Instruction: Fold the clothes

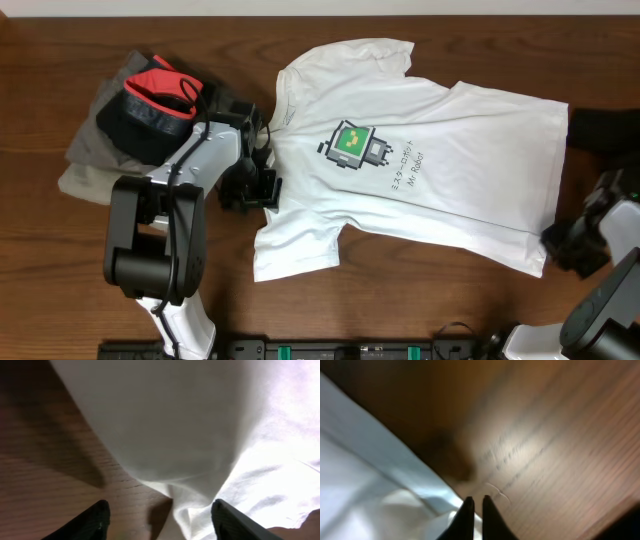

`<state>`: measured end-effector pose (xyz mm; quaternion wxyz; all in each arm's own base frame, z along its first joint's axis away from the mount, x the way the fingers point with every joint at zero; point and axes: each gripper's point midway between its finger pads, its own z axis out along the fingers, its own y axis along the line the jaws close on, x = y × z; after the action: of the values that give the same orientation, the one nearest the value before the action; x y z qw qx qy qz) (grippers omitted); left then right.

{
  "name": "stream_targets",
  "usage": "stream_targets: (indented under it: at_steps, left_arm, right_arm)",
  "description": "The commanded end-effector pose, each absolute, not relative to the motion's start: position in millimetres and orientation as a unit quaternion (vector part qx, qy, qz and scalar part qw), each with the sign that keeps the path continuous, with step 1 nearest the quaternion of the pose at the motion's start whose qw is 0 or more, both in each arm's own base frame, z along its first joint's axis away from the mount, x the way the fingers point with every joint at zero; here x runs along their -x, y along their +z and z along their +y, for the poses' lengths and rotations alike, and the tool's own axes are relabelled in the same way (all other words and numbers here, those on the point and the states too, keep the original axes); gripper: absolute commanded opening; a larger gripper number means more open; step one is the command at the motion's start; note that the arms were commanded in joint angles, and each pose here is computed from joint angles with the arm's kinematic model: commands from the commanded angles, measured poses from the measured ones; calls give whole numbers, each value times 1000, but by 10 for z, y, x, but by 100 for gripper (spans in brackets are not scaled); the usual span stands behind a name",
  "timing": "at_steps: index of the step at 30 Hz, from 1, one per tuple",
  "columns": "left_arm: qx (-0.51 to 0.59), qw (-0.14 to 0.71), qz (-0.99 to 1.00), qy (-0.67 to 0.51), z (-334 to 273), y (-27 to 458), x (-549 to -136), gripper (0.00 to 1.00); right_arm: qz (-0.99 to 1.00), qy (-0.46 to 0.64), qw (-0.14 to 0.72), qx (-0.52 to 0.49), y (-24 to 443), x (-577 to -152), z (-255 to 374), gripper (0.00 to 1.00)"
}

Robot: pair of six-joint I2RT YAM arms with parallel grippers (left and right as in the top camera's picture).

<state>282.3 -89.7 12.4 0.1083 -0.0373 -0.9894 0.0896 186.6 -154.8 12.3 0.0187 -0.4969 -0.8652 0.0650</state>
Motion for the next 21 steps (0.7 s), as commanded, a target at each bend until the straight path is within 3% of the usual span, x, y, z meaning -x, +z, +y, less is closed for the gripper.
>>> stream_targets:
  at_steps: [1, 6, 10, 13, 21]
  left_arm:
    - [38, 83, -991, 96, -898, 260, -2914, 70]
    - [38, 79, -991, 97, -901, 277, -2932, 70]
    - [40, 59, -992, 104, -940, 368, -3066, 70]
    - [42, 33, -993, 109, -975, 492, -3236, 70]
    - [45, -17, -992, 116, -1031, 810, -3552, 75]
  right_arm:
    - [-875, 26, -45, 482, 438, -2243, -1623, 12]
    - [-912, -133, -122, 367, 696, -2786, -1155, 17]
    - [-923, -145, -112, 339, 592, -2831, -906, 10]
    - [-921, -117, -80, 363, 363, -2685, -816, 8]
    - [-874, 62, 9, 482, -78, -1818, -1220, 5]
